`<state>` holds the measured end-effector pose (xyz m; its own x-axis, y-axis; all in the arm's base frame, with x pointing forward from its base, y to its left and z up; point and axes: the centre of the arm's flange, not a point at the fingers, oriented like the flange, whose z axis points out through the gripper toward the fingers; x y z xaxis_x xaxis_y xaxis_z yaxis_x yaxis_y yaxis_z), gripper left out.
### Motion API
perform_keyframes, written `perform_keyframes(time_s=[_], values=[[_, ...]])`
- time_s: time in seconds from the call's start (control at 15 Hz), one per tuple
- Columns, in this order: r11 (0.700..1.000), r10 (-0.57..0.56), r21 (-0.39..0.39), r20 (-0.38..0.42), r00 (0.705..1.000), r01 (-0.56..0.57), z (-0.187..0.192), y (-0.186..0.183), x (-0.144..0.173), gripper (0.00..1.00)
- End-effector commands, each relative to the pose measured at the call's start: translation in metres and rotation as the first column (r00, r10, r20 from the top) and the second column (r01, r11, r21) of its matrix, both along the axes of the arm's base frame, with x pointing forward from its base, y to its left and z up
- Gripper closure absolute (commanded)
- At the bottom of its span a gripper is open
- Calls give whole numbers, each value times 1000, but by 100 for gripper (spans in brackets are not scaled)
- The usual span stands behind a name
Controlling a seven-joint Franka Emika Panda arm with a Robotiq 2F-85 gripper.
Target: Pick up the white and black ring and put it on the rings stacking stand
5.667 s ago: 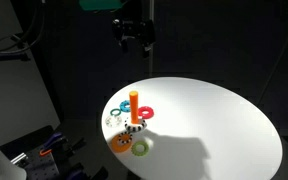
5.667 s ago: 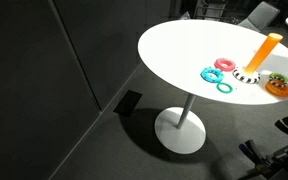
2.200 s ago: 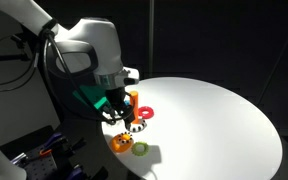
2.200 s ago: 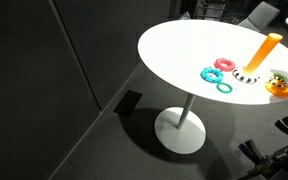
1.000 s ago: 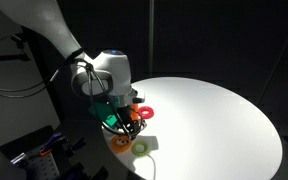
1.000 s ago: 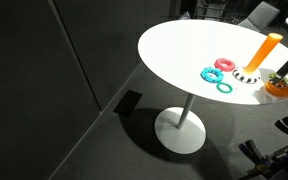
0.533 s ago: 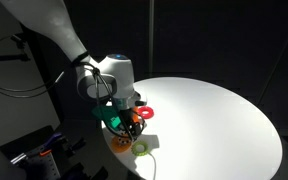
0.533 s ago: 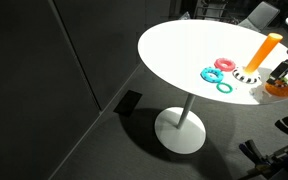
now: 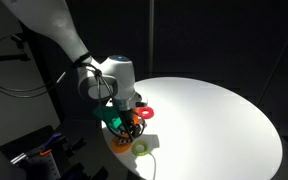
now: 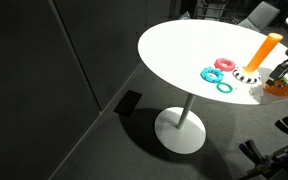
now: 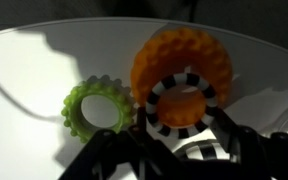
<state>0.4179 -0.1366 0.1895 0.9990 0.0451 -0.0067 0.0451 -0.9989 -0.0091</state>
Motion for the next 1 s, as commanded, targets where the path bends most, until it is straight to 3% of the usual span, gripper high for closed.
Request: perform_keyframes(time_s=[0.0,0.93], values=[[1000,6,1,18,1000,-6,7,-6,4,59],[1000,1,-3,85,996,-1,104,-16,25,59]])
